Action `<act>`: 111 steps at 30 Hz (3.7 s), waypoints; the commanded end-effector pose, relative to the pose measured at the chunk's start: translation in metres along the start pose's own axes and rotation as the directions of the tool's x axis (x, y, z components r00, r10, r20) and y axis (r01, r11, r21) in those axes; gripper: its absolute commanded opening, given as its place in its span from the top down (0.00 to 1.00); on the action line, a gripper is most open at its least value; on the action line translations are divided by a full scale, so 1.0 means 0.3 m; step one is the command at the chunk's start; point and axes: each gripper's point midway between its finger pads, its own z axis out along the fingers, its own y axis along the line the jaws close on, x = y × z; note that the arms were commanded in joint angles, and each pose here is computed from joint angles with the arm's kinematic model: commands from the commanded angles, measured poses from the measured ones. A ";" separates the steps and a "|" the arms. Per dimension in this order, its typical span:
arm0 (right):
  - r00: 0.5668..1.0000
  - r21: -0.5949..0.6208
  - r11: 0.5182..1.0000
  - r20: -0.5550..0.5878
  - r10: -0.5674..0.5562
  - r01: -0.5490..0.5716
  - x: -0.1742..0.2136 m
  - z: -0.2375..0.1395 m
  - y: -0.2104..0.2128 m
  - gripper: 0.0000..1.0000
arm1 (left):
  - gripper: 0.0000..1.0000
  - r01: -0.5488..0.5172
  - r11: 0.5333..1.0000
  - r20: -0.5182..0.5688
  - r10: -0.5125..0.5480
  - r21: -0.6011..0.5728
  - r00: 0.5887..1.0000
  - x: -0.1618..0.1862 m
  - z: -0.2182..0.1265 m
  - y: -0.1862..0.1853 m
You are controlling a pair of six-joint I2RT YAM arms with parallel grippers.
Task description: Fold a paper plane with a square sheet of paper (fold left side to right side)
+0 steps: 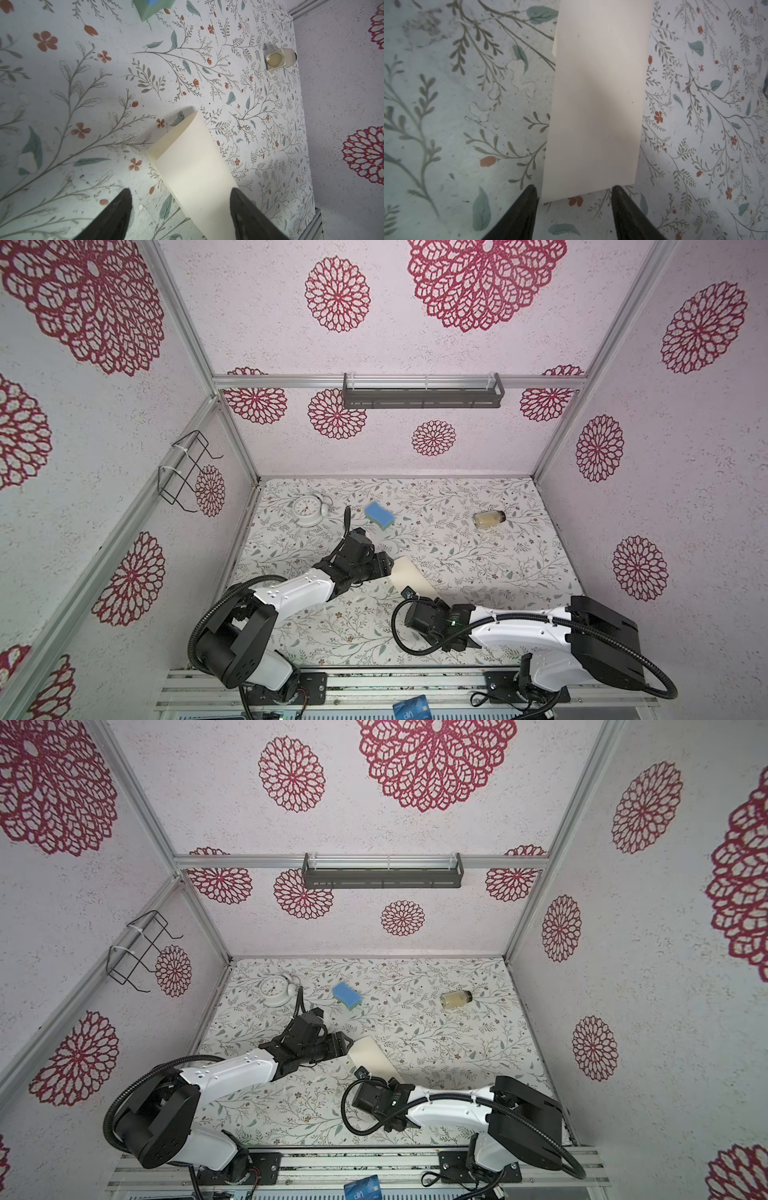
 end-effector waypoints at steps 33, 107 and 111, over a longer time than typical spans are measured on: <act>0.995 -0.207 0.973 0.006 0.103 -0.100 -0.119 -0.023 0.157 1.00 | 0.28 -0.031 0.995 -0.008 0.032 0.092 0.999 -0.036 -0.005 -0.082; 0.918 -0.521 0.774 -0.051 0.394 -0.361 -0.243 0.045 0.096 0.98 | 1.00 -0.164 0.985 -0.317 0.137 -0.058 0.938 0.264 0.259 0.067; 0.911 -0.517 0.769 -0.056 0.408 -0.376 -0.239 0.069 0.084 0.97 | 1.00 -0.164 0.985 -0.317 0.138 -0.056 0.938 0.265 0.259 0.067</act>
